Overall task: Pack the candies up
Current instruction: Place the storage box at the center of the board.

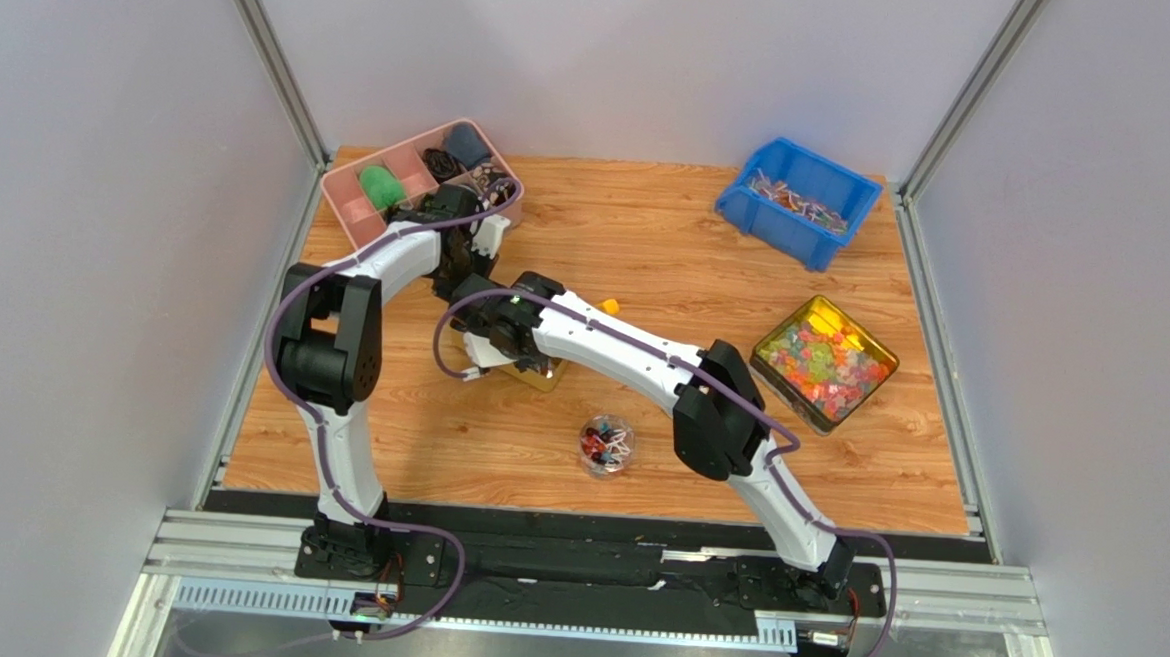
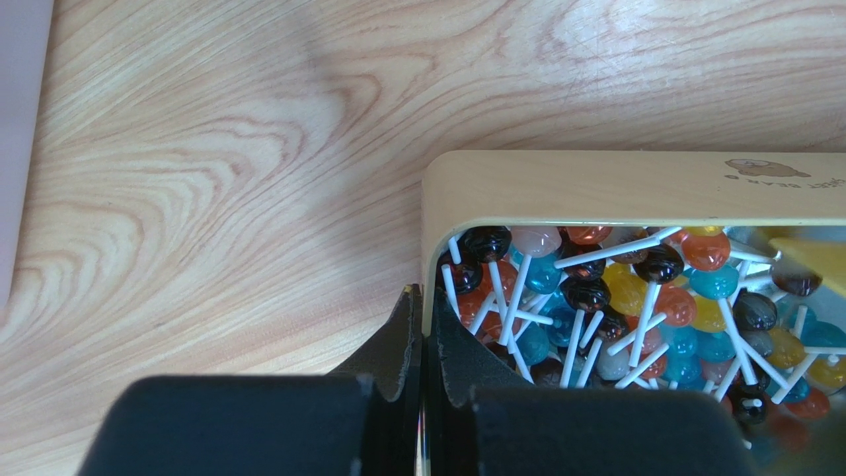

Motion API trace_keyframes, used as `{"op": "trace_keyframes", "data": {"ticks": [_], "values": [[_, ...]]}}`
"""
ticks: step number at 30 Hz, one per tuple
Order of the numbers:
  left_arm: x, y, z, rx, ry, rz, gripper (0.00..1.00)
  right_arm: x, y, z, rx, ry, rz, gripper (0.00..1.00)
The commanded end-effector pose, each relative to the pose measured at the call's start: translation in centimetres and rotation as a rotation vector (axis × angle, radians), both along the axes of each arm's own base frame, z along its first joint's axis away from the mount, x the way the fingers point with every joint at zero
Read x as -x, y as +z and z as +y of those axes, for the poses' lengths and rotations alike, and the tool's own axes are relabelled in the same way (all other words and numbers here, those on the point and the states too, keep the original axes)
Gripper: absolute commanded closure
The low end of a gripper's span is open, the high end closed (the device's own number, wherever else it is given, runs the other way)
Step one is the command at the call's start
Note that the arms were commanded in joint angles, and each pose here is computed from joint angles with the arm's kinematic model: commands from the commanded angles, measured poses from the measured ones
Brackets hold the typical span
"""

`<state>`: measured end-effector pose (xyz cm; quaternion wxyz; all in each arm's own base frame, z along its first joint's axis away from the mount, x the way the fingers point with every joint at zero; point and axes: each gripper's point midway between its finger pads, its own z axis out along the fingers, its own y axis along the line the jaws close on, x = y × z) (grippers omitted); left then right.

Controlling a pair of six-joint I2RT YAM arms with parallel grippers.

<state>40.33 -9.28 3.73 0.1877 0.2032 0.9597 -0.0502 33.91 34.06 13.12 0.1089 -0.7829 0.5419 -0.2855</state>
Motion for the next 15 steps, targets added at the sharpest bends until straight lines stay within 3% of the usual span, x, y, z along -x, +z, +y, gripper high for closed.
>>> {"op": "trace_keyframes", "data": {"ticks": [1,7,15], "values": [[-1.0,3.9,-1.5,0.082,-0.005,-0.1,1.0,1.8,-0.9,0.9,-0.017,-0.003,0.1,1.0],[-1.0,4.2,-1.5,0.084,-0.005,-0.108,1.0,3.1,-3.0,1.2,-0.097,-0.084,0.188,1.0],[-1.0,4.2,-1.6,0.089,-0.006,-0.107,1.0,3.1,-4.4,2.7,-0.237,-0.192,0.181,1.0]]}}
